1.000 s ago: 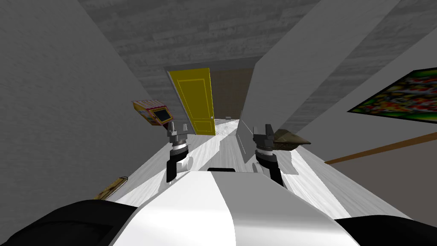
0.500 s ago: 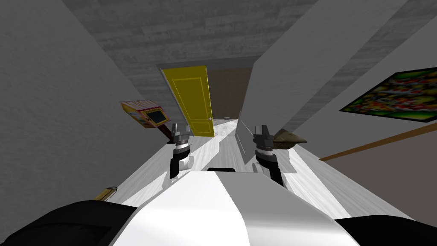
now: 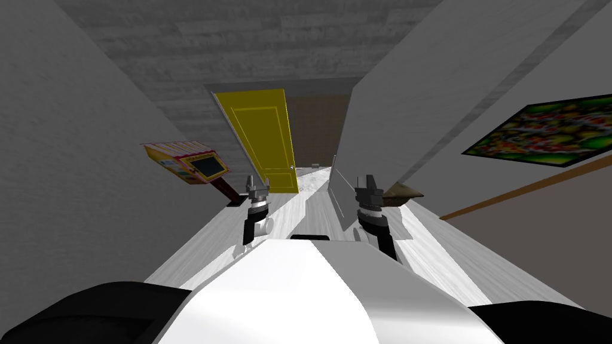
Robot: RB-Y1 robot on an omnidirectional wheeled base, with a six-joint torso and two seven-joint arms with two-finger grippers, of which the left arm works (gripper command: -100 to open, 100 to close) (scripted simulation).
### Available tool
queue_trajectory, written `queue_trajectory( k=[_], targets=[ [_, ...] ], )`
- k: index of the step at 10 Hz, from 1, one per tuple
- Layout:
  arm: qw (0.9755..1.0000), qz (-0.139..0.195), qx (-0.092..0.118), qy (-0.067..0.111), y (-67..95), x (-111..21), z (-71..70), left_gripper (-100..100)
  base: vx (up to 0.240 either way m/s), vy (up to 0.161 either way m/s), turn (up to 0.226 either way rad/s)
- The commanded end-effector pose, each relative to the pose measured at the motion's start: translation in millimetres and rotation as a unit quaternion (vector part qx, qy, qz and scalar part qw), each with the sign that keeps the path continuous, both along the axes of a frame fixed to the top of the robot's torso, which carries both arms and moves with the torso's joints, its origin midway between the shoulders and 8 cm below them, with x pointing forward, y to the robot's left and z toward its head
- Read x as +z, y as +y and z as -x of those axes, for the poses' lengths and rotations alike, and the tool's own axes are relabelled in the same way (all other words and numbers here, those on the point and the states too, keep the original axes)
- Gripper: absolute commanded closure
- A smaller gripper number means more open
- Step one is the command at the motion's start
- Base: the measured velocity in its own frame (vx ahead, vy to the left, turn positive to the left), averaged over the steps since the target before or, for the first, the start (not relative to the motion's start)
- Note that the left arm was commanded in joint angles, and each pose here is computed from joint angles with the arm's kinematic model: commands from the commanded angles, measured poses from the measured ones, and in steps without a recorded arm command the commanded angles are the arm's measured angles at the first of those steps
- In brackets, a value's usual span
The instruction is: Pull the door open
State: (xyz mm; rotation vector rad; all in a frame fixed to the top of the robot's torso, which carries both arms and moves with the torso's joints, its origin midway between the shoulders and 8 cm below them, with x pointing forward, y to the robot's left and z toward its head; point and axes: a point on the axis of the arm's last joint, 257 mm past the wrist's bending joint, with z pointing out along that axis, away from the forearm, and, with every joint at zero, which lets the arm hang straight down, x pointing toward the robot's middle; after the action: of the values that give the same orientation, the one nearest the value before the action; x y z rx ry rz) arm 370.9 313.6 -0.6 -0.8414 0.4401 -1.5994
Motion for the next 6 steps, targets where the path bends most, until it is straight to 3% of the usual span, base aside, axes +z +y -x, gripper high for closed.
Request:
queue_trajectory(
  k=[1,6],
  targets=[
    [0.9998,0.014,-0.01,0.005,3.8,-9.7,-5.1,-100,0.088,0.033,-0.079],
    [0.9971,0.062,-0.039,0.023,12.8,-43.6,-22.6,-100,0.088,0.039,-0.091]
  ],
)
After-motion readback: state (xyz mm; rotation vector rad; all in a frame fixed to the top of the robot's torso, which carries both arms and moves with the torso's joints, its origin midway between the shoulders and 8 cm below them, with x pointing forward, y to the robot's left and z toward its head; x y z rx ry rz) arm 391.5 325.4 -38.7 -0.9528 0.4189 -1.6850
